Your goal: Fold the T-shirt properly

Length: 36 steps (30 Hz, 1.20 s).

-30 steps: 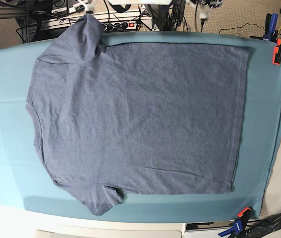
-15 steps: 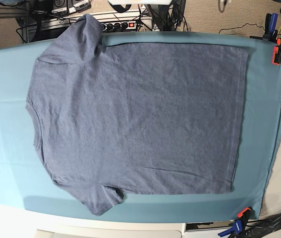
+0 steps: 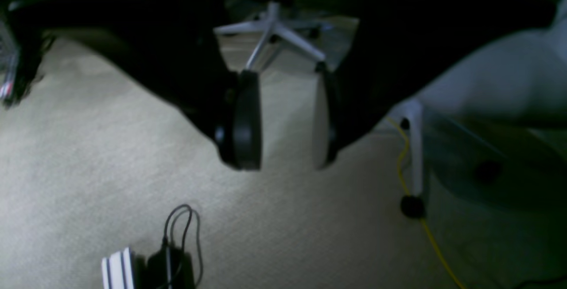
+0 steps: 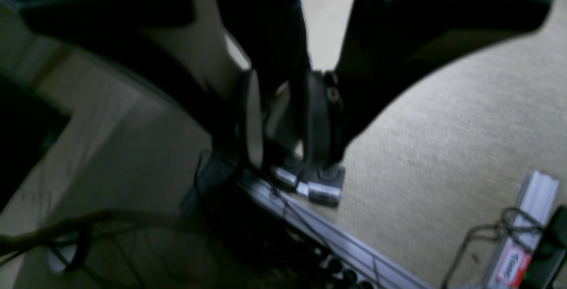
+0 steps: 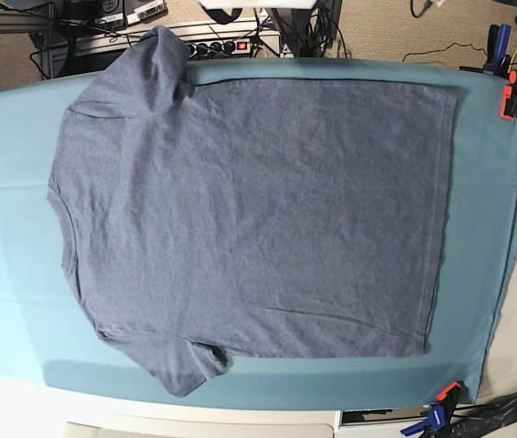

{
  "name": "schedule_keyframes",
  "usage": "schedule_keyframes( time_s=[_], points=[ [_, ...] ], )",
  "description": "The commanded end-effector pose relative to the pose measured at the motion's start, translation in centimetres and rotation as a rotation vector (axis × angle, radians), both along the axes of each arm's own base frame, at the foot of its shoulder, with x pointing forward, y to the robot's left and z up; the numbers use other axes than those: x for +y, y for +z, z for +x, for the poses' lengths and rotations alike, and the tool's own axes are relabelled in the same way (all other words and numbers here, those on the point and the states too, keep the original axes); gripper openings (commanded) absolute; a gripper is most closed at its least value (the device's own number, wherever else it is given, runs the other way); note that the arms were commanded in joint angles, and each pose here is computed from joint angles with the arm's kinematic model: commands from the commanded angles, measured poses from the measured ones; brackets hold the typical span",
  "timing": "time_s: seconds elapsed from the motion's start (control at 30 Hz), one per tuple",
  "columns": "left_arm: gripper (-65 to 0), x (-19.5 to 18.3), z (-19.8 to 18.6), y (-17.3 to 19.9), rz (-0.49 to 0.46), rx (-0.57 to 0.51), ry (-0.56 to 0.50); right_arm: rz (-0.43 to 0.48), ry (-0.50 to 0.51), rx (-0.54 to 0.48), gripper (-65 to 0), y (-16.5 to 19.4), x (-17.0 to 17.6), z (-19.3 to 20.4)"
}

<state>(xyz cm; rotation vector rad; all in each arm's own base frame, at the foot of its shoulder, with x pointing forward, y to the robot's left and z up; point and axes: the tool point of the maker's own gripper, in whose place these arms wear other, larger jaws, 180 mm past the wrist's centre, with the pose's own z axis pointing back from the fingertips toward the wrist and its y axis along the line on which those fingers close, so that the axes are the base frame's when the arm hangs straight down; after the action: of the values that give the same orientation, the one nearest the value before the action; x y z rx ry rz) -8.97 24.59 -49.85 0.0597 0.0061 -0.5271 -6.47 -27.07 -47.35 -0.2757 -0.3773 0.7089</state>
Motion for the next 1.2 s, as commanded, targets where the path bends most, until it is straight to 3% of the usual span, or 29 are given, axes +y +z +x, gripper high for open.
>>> schedule_keyframes(
  time_s=[0.0,0.2,0.53,0.9,1.17],
  points=[
    [-46.6,0.1,0.2,0.8,0.003,-0.01,-0.023,-0.004,0.03,-0.008,-47.8,0.9,0.1,-0.2],
    [-46.5,0.3,2.0,3.4,0.035,-0.024,-0.144,-0.035,0.16,-0.035,-47.8,3.4,0.8,0.3],
    [-46.5,1.4,9.2,7.9,0.124,-0.17,-0.421,-0.27,0.296,-0.223,-47.8,7.1,-1.1,5.0],
    [-46.5,-2.1,14.2,11.9,0.103,-0.366,-0.518,-0.497,0.399,-0.487,-47.8,12.3,-2.6,10.2],
    [-46.5,-3.1,16.3,13.5,0.117,-0.462,-0.588,-0.577,0.454,-0.57,-47.8,13.2,-2.3,13.0]
  ],
)
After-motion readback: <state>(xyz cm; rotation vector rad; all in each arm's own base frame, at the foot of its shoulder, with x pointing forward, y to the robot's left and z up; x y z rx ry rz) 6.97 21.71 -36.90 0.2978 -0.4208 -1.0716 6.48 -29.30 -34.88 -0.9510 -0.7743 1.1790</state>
